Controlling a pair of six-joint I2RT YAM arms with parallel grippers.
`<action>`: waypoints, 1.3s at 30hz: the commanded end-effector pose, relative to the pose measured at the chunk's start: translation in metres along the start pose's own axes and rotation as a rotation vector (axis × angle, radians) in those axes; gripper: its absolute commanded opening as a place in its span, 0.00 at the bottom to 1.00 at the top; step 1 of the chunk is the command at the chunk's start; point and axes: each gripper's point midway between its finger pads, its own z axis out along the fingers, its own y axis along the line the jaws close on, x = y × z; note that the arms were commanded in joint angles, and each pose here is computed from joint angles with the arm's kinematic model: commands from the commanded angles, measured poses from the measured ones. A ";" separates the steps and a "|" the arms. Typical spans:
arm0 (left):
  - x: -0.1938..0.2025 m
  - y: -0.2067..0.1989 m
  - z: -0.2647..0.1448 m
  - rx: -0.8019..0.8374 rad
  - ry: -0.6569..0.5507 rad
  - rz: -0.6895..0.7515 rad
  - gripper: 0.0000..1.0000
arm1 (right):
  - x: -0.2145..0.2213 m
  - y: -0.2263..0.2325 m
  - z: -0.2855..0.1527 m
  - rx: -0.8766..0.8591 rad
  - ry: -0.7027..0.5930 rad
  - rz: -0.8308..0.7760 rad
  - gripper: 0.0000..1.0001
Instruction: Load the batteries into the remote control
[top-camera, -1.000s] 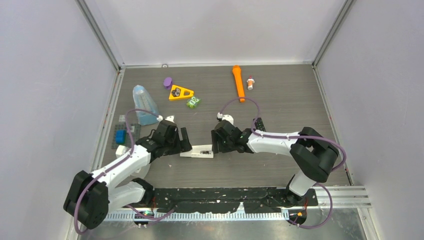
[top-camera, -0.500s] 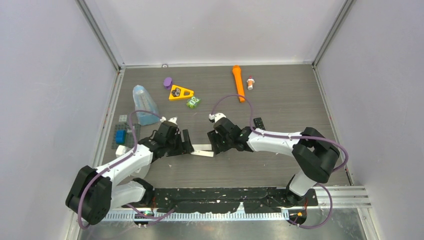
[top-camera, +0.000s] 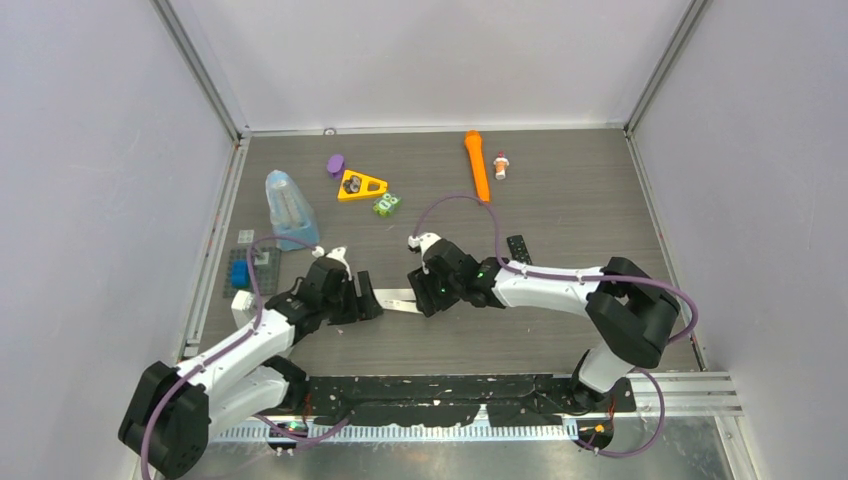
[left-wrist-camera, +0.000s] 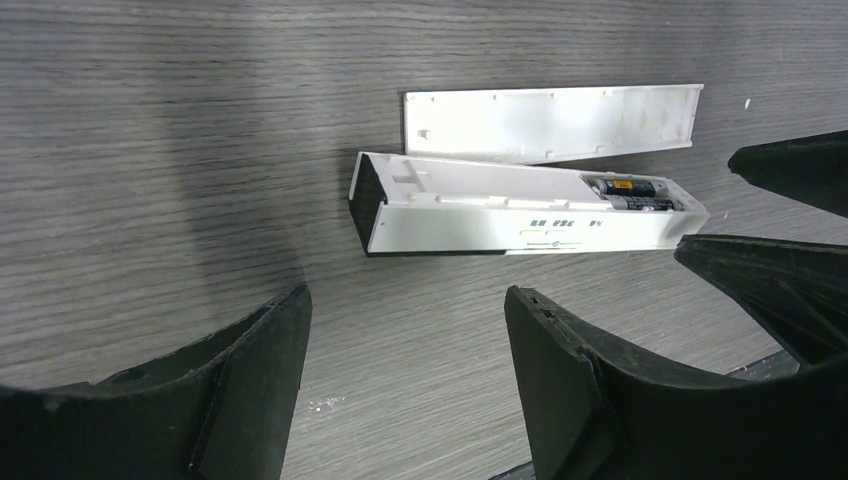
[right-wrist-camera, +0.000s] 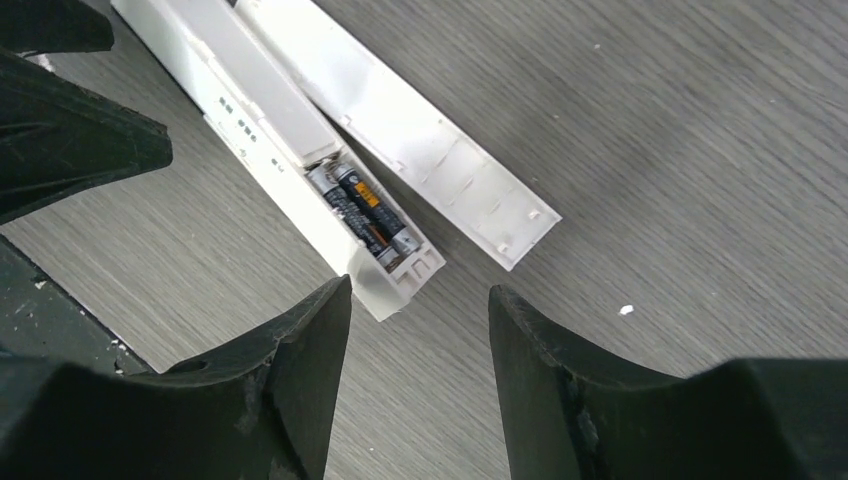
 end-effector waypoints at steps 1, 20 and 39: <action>-0.008 0.001 -0.006 0.002 -0.055 -0.009 0.72 | -0.016 0.017 -0.002 -0.038 -0.060 -0.043 0.58; -0.027 0.008 -0.032 -0.049 -0.172 -0.033 0.74 | -0.017 0.043 0.012 0.044 -0.114 -0.311 0.43; -0.045 0.033 -0.056 -0.213 -0.276 -0.127 0.79 | -0.010 0.067 -0.011 0.353 -0.231 -0.627 0.34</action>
